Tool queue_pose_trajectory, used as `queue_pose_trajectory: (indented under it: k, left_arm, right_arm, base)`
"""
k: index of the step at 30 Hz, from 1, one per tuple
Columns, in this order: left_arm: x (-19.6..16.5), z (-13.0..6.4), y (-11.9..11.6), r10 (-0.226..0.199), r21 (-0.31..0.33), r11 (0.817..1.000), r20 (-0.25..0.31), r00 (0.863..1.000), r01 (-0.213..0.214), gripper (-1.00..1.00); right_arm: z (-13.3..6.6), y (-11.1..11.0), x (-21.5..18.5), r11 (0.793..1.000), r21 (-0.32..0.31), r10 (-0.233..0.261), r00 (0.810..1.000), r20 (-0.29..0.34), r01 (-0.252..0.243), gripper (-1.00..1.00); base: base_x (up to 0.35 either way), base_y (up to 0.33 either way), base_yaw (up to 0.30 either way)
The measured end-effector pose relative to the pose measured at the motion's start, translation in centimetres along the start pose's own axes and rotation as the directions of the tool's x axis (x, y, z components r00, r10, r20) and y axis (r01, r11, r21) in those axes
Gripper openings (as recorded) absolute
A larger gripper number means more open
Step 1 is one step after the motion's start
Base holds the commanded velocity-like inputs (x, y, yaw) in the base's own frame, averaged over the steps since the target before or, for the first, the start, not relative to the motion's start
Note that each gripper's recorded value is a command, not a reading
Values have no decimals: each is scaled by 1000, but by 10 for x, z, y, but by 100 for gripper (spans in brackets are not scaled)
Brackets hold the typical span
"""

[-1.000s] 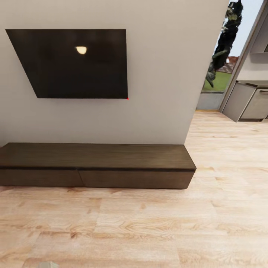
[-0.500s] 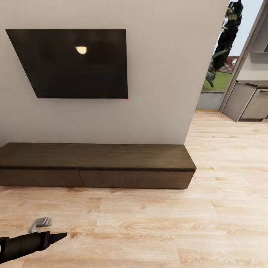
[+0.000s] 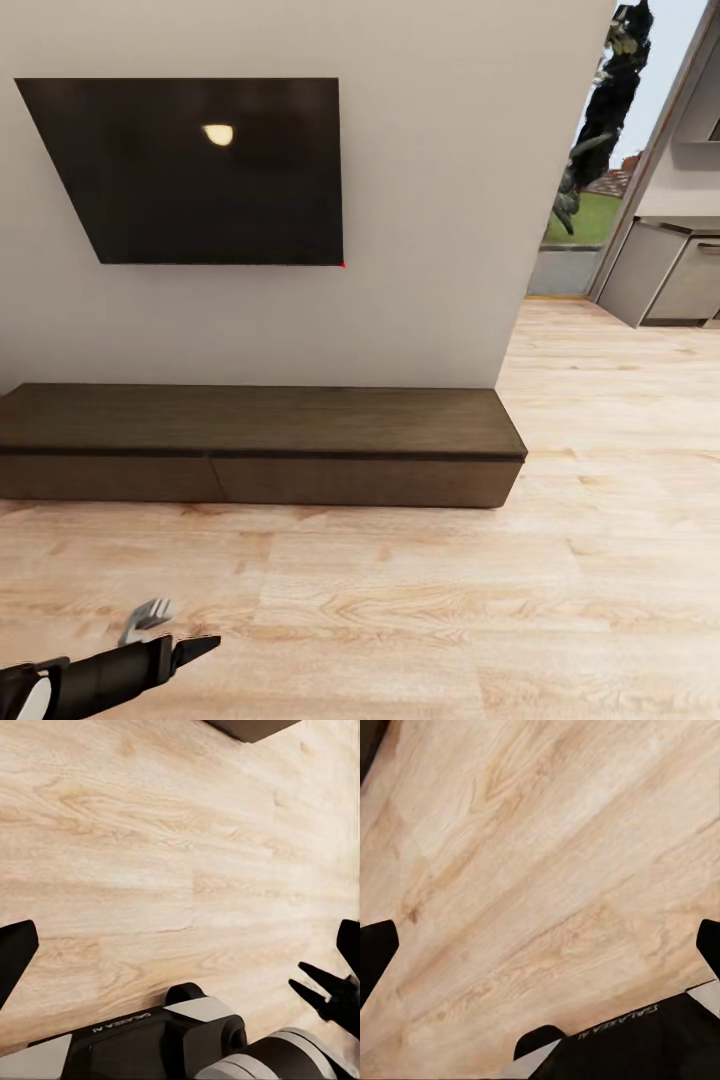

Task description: Place each of the two pumpkins and all three candles from the living room inside a cabinet in the living room (use any cabinet), then make sure every cabinet is closed, and position the cauldron so it is next to a table in the living room.

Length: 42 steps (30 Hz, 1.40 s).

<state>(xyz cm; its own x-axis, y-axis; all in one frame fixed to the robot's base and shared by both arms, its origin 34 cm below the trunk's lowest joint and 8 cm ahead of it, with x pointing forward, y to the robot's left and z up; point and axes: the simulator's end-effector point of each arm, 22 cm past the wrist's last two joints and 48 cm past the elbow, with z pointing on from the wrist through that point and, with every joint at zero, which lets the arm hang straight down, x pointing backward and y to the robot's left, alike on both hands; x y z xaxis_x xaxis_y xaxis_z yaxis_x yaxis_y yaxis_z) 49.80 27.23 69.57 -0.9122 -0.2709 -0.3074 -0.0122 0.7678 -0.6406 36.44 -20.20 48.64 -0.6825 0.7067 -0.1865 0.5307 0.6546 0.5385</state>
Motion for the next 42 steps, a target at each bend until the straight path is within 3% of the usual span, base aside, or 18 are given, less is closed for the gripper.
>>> queue_pose_trajectory:
  k: [2,3,6,12,18,20,24,27,29,32,37,42]
  left_arm:
    - [7,5,2,-27,7,1000,-12,1000,27,100]
    - [12,8,4,-42,8,999,-20,999,42,100]
    - [25,16,6,-83,17,996,-41,996,83,100]
    - [34,24,0,-119,43,992,-51,992,121,100]
    - [37,25,-24,-157,177,970,-61,986,165,100]
    - [41,24,-31,-177,225,956,-73,982,189,100]
    - [55,28,-26,-223,235,941,-103,969,242,100]
    - [60,30,-24,-241,239,935,-115,964,262,100]
    - [61,31,-26,-248,249,930,-118,962,270,100]
    - [61,30,-34,-255,287,916,-121,959,280,100]
    - [67,32,-46,-272,378,874,-139,952,305,100]
    - [75,39,-44,-274,404,861,-148,950,310,100]
  right_arm:
    - [6,31,-29,987,-92,135,991,11,-133,100]
    - [9,46,-43,976,-131,179,984,19,-175,100]
    - [18,75,-72,954,-197,234,972,30,-224,100]
    - [39,115,-109,937,-247,262,964,38,-245,100]
    - [42,146,-144,919,-317,274,958,89,-233,100]
    - [40,166,-168,902,-366,289,950,119,-229,100]
    - [31,203,-195,860,-470,294,946,136,-199,100]
    - [19,228,-202,802,-566,301,947,111,-188,100]
    - [14,241,-207,777,-603,300,948,104,-180,100]
    - [11,248,-211,767,-619,296,949,106,-170,100]
    - [18,246,-211,762,-626,296,949,111,-164,100]
    - [24,242,-210,760,-630,297,948,113,-163,100]
  base:
    - [0,0,0]
    - [0,0,0]
    - [0,0,0]
    - [0,0,0]
    - [0,0,0]
    - [0,0,0]
    - [0,0,0]
    - [0,0,0]
    - [0,0,0]
    - [0,0,0]
    - [0,0,0]
    - [0,0,0]
